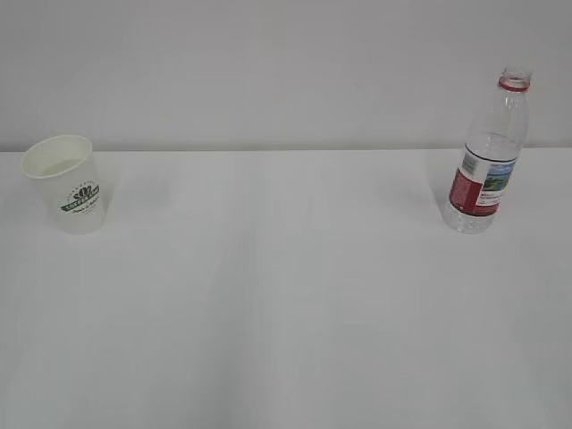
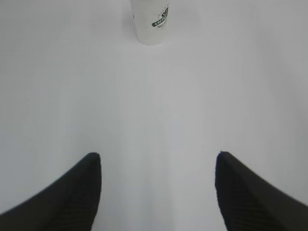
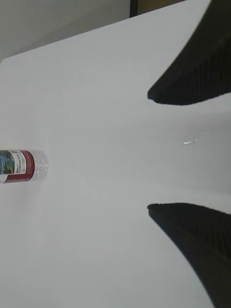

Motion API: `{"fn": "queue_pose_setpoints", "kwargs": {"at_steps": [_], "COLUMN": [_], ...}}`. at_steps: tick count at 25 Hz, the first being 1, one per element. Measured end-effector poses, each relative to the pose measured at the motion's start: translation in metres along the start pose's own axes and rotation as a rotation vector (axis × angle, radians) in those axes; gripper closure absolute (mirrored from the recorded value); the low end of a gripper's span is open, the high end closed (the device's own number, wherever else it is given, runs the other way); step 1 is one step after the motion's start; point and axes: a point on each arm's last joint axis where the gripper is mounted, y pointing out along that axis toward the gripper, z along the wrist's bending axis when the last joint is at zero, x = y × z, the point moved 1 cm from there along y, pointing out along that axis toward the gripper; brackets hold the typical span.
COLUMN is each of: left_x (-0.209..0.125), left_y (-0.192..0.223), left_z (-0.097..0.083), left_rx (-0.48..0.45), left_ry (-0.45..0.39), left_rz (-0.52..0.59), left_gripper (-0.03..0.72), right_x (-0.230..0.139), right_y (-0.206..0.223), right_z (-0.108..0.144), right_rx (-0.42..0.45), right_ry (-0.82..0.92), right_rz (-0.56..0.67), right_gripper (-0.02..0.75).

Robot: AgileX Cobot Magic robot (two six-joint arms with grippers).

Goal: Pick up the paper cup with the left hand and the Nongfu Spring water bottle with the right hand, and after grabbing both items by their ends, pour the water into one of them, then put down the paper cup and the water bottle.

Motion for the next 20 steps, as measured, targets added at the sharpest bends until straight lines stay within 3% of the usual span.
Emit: {"fn": "queue_pose_setpoints", "kwargs": {"at_steps": [20], "left_x": [0.0002], "left_y": [0.0004], "left_z": [-0.0002], "left_rx": [-0.002], "left_ry": [0.001], "left_rz": [-0.004], "left_gripper": [0.192], "right_x": [-0.0029], "right_y": [-0.0029], "right_z": [-0.0002], "right_rx": [-0.006], "right_ry": [0.002], "right_rz": [-0.033], "right_gripper": [0.255]}}
